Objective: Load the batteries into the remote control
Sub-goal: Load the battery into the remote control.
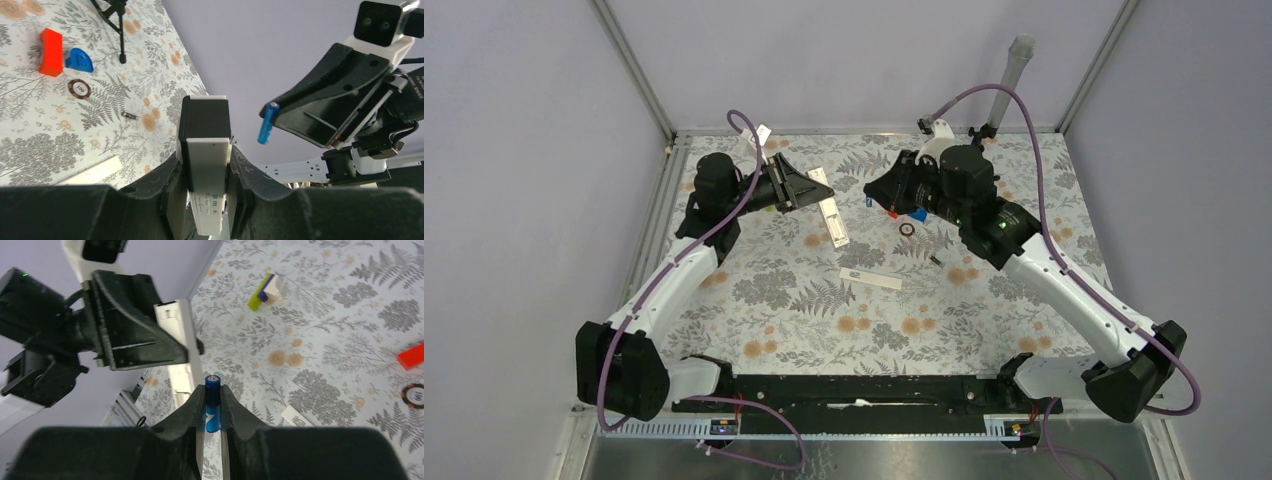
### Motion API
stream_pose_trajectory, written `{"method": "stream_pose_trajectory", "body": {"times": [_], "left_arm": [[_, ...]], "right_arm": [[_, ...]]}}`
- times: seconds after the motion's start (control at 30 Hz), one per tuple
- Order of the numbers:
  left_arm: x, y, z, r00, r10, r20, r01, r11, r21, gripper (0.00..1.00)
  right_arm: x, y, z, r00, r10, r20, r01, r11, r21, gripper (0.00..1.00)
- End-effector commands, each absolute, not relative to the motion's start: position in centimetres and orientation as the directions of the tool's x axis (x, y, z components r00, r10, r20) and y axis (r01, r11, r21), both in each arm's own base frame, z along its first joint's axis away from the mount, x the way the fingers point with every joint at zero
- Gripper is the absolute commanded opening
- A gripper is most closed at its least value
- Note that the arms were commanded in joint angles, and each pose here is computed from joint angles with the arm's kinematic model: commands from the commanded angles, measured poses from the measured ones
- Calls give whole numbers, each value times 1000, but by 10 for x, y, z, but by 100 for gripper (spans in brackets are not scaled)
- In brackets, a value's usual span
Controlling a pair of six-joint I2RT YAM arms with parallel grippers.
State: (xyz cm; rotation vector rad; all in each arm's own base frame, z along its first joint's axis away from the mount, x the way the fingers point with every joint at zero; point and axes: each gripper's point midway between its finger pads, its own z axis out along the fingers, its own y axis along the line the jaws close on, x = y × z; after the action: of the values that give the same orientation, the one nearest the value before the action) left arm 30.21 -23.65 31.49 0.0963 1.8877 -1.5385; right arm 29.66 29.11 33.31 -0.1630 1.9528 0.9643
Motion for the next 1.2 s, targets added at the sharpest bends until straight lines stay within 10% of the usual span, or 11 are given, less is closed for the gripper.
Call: {"method": "stream_pose_trajectory", "body": {"times": [0.0,1.17], "left_arm": [[294,-247,341,-721,-351,-598,554,227,-801,15],[291,-256,368,-782,-380,-494,506,75,-859,15]], "right_arm": [[277,306,384,-476,280,-834,-585,607,538,7],[260,349,370,-322,171,-931,-676,647,352,8]]}}
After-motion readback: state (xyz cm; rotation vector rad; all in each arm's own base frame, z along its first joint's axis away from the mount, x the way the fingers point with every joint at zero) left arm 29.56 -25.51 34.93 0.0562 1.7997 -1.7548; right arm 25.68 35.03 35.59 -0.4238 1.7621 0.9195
